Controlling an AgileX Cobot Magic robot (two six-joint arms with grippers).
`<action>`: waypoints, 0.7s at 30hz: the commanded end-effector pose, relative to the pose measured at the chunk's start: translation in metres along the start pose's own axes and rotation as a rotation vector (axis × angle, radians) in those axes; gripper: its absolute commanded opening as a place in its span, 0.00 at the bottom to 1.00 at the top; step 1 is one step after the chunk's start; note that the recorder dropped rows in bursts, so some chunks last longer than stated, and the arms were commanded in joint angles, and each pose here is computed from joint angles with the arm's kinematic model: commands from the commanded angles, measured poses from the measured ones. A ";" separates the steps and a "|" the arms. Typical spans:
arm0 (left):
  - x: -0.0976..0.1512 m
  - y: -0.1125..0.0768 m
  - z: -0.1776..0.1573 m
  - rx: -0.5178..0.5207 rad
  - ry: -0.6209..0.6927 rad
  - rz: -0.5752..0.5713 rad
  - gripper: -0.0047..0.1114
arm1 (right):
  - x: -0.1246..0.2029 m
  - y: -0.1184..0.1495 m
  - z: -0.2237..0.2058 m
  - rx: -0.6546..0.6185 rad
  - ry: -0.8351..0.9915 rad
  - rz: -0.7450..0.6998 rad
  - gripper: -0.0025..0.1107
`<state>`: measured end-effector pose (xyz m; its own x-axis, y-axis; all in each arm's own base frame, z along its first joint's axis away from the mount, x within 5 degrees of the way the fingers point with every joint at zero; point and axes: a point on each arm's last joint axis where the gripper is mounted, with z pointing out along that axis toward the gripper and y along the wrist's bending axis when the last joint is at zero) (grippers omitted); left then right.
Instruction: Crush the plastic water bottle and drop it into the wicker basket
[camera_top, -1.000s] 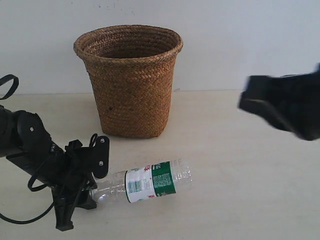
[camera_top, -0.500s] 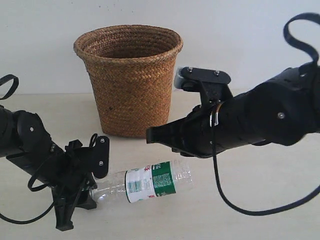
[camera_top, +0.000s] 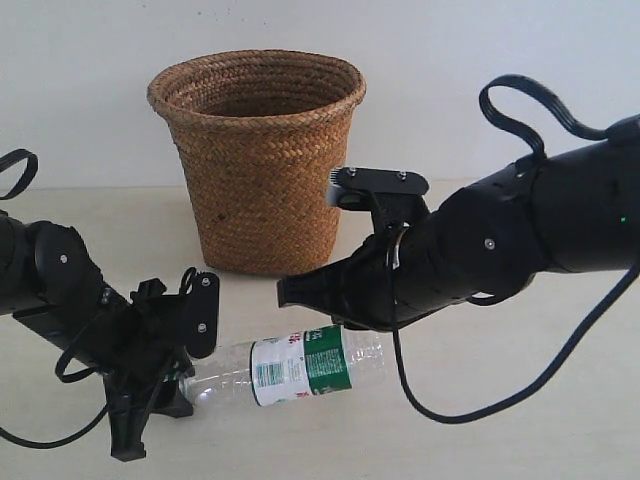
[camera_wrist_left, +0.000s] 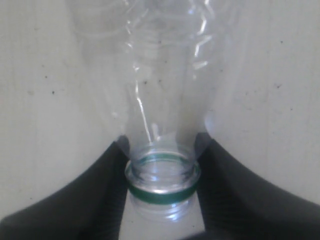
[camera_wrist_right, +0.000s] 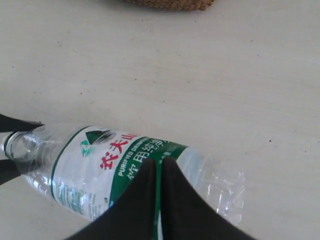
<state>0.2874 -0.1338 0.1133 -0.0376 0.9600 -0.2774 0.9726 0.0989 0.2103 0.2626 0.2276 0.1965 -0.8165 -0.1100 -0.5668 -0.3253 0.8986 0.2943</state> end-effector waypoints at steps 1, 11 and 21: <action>-0.001 0.002 0.001 -0.026 0.001 0.047 0.08 | 0.006 0.012 -0.001 -0.022 0.016 -0.043 0.02; -0.001 0.001 0.001 -0.012 0.002 0.050 0.08 | 0.013 0.014 0.009 -0.014 0.052 -0.046 0.02; -0.001 0.000 0.001 -0.006 0.002 0.050 0.08 | 0.029 -0.001 0.042 0.048 0.145 -0.033 0.02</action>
<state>0.2910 -0.1340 0.1160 0.0018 0.9624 -0.2716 0.9644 0.0702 0.2549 0.2554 0.2455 0.1581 -0.8535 -0.1902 -0.4852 -0.3474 0.9016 0.2576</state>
